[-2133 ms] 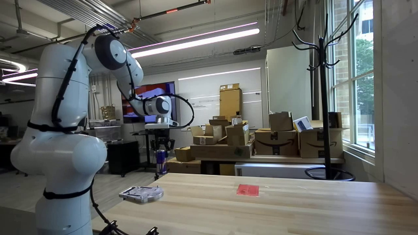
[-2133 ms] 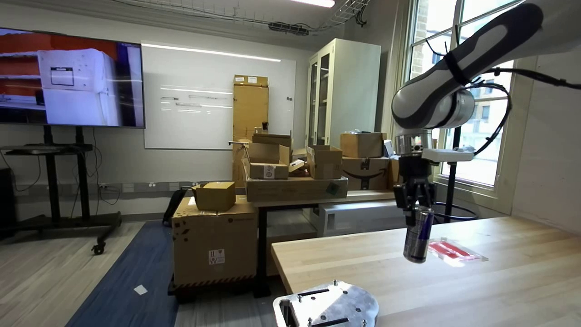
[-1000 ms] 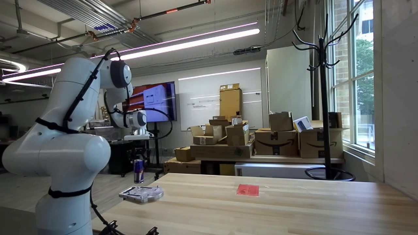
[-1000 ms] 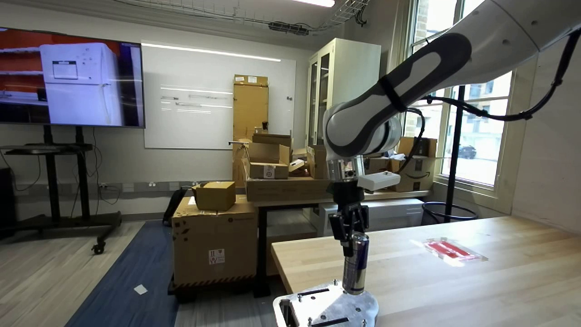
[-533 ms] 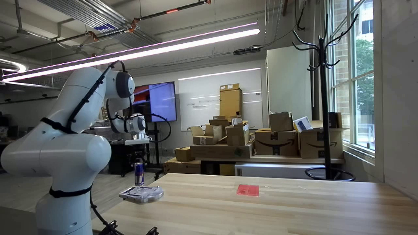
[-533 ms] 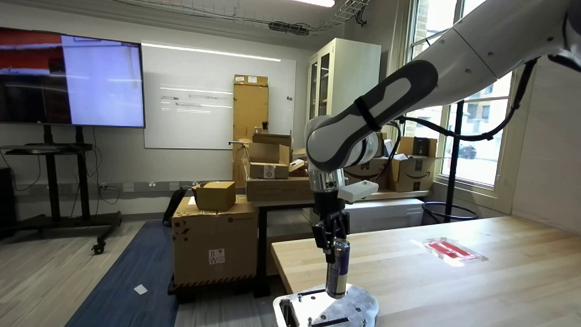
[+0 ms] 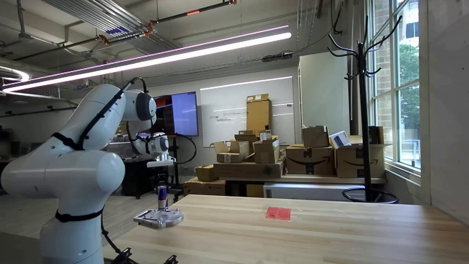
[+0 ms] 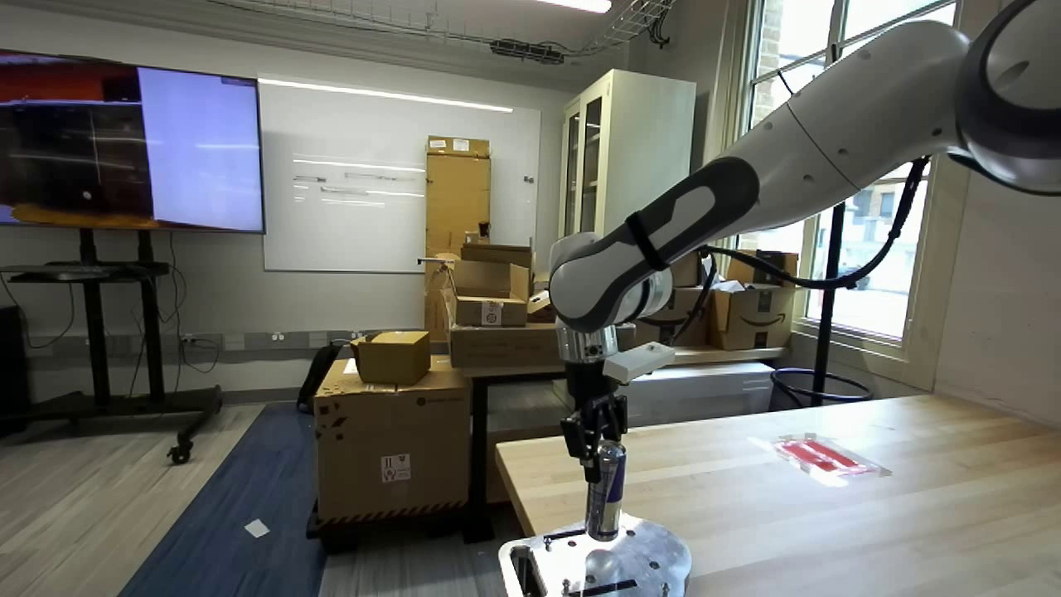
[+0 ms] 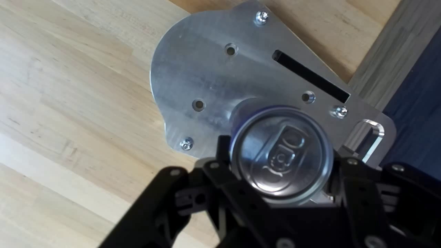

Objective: Put the can on the silver object.

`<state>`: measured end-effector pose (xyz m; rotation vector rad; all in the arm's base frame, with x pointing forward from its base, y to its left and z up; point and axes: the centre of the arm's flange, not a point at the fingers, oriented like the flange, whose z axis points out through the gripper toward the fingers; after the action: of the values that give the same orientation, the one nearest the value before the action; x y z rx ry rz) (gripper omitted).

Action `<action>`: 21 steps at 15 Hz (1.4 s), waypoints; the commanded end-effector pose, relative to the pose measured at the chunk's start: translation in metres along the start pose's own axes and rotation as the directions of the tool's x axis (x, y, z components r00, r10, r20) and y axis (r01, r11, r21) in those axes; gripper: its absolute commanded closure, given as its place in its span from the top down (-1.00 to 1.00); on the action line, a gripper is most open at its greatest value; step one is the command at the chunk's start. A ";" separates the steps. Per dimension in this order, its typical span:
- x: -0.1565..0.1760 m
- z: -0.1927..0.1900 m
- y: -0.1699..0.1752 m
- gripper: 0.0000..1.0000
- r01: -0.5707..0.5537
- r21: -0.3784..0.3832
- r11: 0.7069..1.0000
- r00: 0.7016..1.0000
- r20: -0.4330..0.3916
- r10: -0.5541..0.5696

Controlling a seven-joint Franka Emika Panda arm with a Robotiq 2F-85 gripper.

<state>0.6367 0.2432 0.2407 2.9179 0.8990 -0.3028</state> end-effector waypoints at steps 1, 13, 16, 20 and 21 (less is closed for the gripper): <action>0.016 -0.006 0.025 -0.34 -0.003 -0.003 1.000 1.000 0.009 0.003; -0.003 0.024 0.028 -0.34 -0.004 0.025 1.000 0.998 0.068 0.002; -0.008 0.026 0.028 0.81 -0.016 0.029 0.999 0.996 0.083 0.013; -0.025 0.011 0.023 1.00 -0.019 0.030 0.999 0.996 0.090 0.016; -0.033 -0.002 0.020 1.00 -0.018 0.028 0.999 0.997 0.080 0.016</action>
<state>0.6419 0.2164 0.2120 2.9049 0.8558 -0.4289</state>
